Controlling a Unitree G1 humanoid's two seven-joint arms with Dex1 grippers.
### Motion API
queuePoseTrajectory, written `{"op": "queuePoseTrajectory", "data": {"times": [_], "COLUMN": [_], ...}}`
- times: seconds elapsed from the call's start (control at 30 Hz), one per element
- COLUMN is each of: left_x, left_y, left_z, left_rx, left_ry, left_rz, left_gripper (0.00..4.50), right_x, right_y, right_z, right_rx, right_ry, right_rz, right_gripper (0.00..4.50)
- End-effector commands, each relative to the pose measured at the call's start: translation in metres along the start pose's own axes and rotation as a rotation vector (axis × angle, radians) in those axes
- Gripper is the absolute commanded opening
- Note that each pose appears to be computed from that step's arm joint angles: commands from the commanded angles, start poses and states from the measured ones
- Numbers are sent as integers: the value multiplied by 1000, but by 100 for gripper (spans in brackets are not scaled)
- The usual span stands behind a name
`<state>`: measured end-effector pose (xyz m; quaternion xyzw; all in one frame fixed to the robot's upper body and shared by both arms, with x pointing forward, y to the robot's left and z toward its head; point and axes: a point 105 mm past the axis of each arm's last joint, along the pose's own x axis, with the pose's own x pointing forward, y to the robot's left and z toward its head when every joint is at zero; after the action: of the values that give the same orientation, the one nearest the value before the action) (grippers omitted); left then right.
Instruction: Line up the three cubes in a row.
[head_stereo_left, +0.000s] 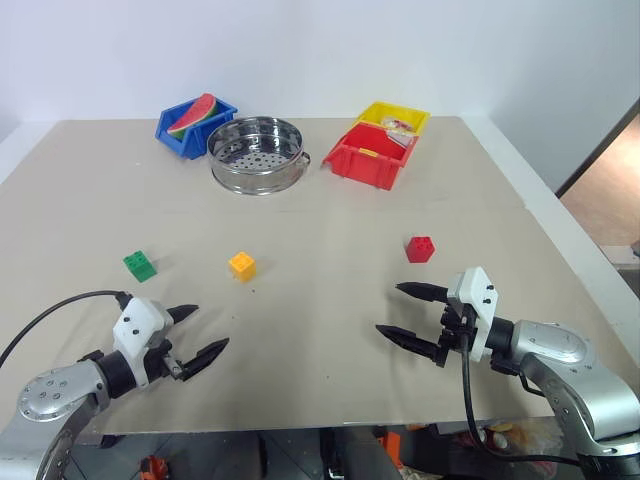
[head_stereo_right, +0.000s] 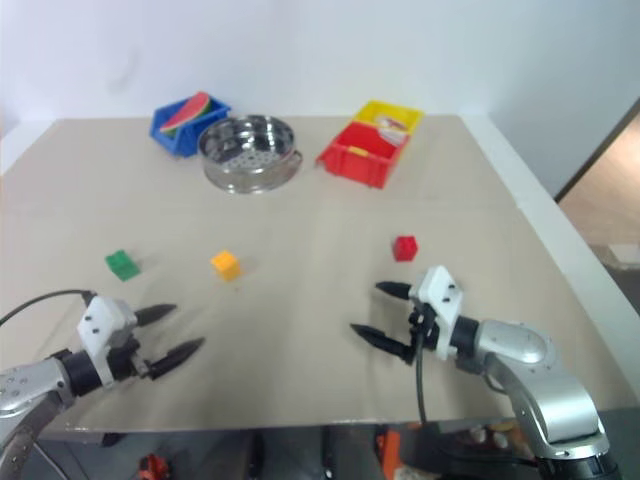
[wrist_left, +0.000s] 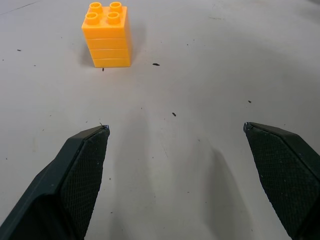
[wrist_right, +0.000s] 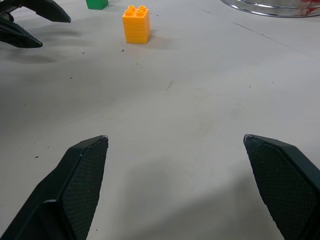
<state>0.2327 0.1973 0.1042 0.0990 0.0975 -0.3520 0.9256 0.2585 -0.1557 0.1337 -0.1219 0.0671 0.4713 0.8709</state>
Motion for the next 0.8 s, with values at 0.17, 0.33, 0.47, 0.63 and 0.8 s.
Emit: {"op": "queuePoseTrajectory", "data": {"times": [0.17,0.33,0.47,0.63,0.8], "left_x": [6,8,10,21,35], "left_y": [2,2,-2,-34,-55], "left_z": [17,17,19,37,56], "left_rx": [39,42,54,121,136], "left_ry": [-92,-101,-109,-139,-145], "left_rz": [-1,-16,-49,-258,-456], "left_gripper": [446,446,446,446,446], "right_x": [3,4,4,-2,-12], "right_y": [3,4,4,-23,-78], "right_z": [11,11,12,43,65], "right_rx": [-47,-51,-55,-56,-58], "right_ry": [-40,-41,-47,-191,-260], "right_rz": [-5,-7,-10,-205,-554], "right_gripper": [450,450,450,450,450]}}
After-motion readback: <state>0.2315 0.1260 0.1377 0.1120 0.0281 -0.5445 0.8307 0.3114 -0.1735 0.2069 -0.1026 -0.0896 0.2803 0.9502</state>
